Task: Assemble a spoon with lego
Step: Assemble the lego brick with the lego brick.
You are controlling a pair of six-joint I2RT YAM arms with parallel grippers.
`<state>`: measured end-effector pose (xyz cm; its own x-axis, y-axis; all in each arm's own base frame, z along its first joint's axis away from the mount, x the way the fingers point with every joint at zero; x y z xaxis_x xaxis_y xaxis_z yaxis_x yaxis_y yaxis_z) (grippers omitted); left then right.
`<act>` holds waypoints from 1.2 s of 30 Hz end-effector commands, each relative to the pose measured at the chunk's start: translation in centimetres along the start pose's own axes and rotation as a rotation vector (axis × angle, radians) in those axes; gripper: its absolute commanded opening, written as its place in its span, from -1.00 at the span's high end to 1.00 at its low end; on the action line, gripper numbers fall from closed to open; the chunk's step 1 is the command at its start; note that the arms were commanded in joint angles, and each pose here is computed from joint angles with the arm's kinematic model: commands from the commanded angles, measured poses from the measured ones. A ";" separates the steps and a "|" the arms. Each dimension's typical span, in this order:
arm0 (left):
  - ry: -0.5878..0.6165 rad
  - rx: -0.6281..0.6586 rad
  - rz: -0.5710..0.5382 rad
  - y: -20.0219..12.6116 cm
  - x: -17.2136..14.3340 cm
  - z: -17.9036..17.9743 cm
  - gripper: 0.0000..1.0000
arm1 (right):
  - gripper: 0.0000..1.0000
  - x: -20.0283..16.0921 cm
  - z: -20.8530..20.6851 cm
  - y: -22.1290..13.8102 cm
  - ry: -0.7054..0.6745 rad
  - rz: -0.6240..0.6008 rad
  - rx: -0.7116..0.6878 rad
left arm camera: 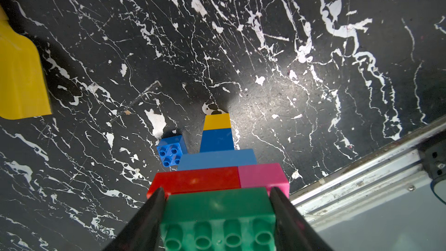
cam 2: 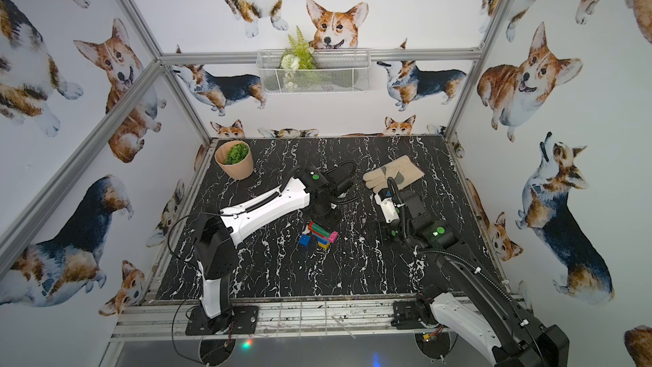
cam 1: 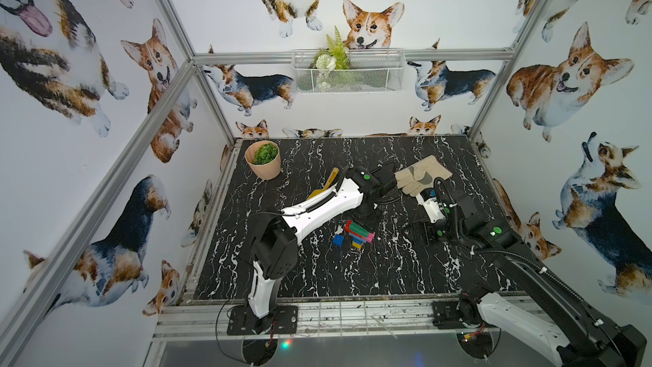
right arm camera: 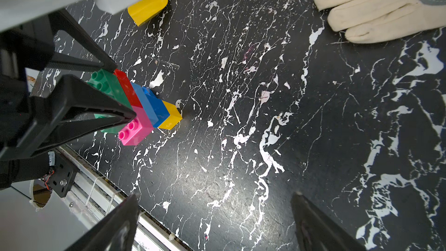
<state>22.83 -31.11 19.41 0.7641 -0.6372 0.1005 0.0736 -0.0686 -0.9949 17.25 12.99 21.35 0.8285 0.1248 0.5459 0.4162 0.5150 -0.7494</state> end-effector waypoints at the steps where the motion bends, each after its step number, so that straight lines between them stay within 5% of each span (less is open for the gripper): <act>1: -0.009 0.018 0.071 1.2 -1.0 0.4 0.22 | -0.99 0.4 0.2 -0.1 0.006 -0.021 0.017; 24: -0.020 -0.015 0.034 0.9 -1.2 0.5 0.24 | -0.99 0.3 0.2 -0.1 0.010 -0.021 0.017; 36: -0.016 -0.041 -0.006 -0.1 -0.7 0.1 -0.13 | -0.99 0.3 0.2 0.0 0.010 -0.021 0.016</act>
<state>22.77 -30.88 19.64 0.7684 -0.6237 0.1432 0.0855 -0.1218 -0.9889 17.20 13.01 21.32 0.8292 0.1254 0.5447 0.4139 0.5173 -0.7491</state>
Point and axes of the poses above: each gripper's point midway between its finger pads, its own y axis out along the fingers, its own z axis along the line the jaws close on, x = y × z, the point moved 6 cm from there along -y, back along the fingers, and after that the axes turned 3 degrees about y, right-handed, at the moved point
